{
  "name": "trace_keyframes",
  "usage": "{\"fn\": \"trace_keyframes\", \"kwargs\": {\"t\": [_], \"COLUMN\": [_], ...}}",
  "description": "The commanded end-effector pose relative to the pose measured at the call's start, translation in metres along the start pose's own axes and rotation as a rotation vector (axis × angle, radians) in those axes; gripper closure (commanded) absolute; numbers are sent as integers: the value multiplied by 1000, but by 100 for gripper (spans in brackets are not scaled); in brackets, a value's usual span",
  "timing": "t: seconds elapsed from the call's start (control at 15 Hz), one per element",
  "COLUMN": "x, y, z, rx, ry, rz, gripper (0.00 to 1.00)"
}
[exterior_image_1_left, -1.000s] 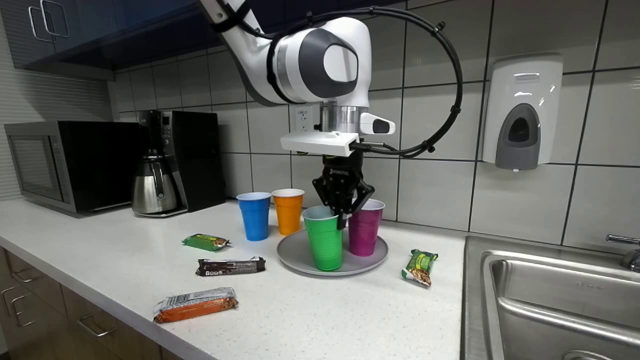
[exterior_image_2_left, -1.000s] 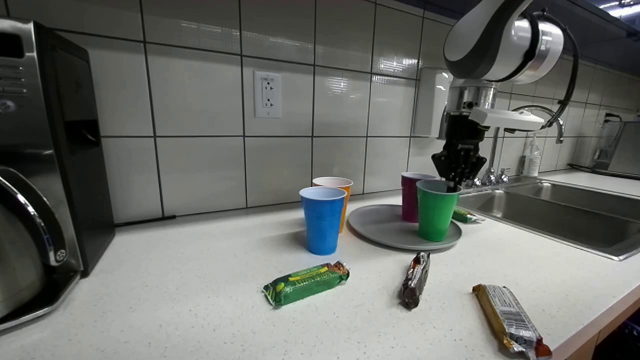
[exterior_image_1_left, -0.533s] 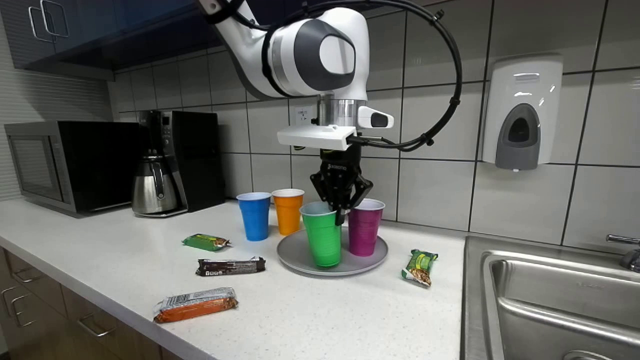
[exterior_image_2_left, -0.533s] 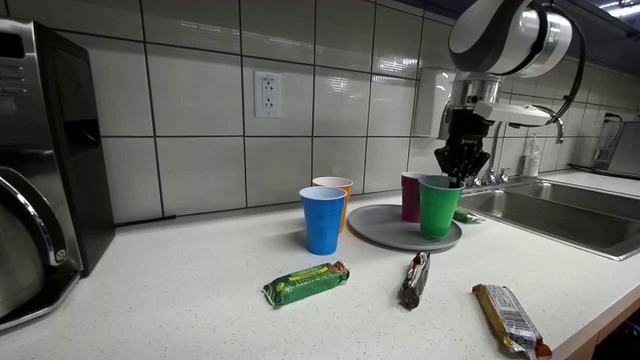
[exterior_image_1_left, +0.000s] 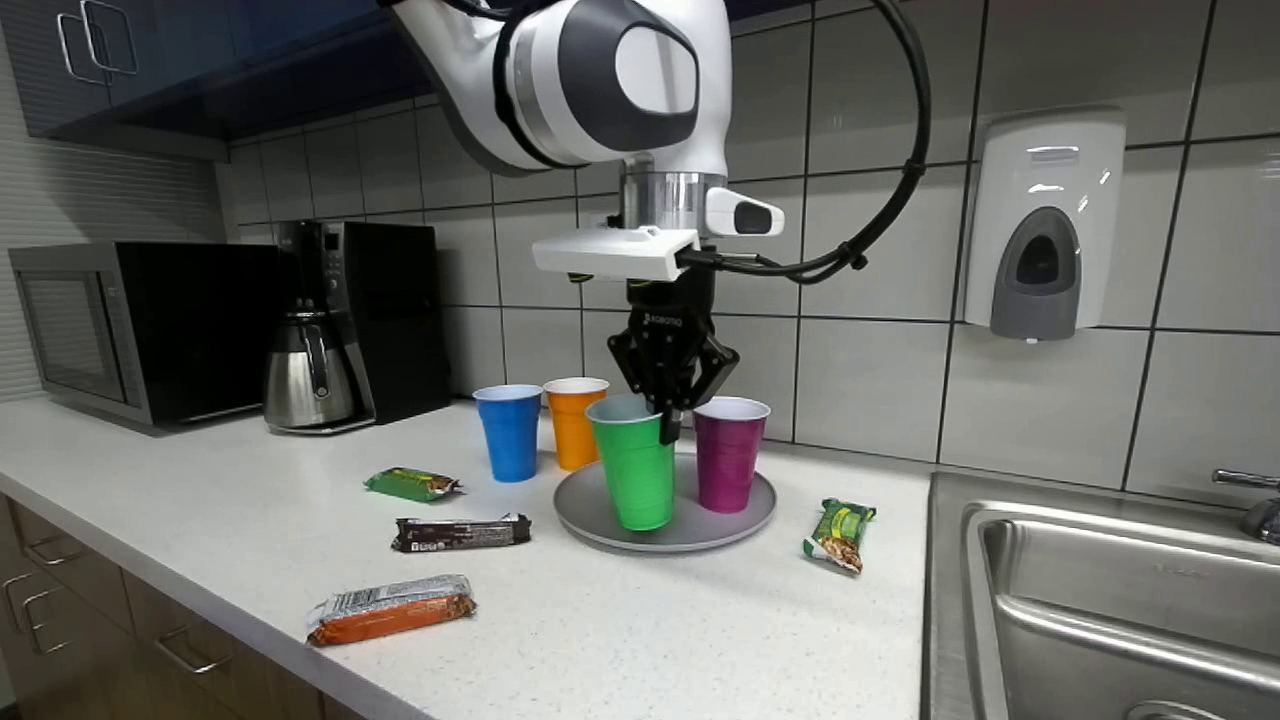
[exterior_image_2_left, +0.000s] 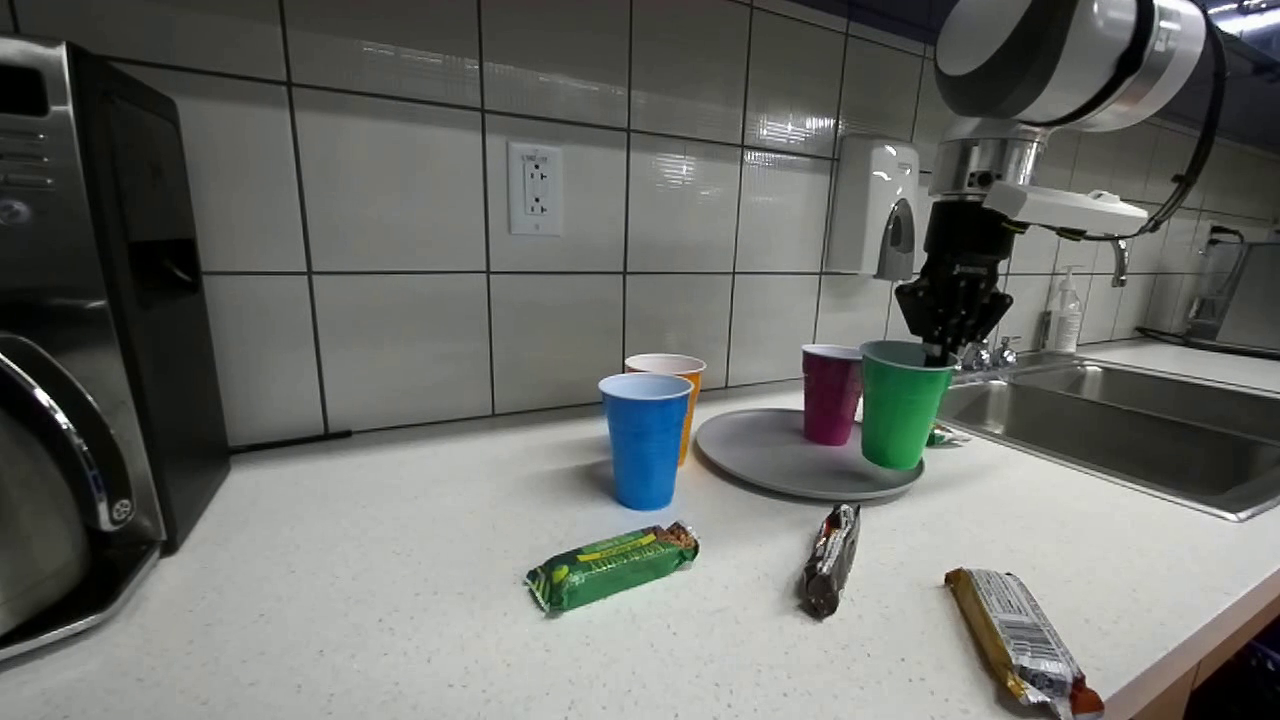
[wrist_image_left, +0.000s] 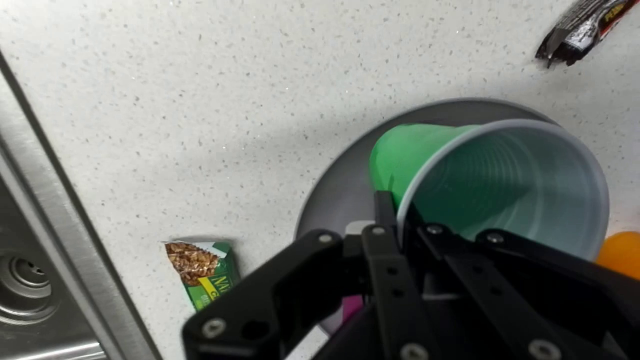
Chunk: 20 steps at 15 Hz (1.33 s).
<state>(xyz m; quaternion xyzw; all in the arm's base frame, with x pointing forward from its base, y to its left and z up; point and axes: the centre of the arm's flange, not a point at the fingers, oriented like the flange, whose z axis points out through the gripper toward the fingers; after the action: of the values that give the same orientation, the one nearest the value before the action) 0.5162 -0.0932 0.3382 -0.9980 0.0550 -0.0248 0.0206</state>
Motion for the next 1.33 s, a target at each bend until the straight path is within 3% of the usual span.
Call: {"fn": "trace_keyframes", "kwargs": {"t": [0.0,0.67,1.27], "x": [-28,-76,-118], "y": [8,38,69], "z": [-16,-26,-14], "rx": [4,3,-29], "ry": [15,13,-40], "rz": [28,107,167], "gripper": [99,99,99]}}
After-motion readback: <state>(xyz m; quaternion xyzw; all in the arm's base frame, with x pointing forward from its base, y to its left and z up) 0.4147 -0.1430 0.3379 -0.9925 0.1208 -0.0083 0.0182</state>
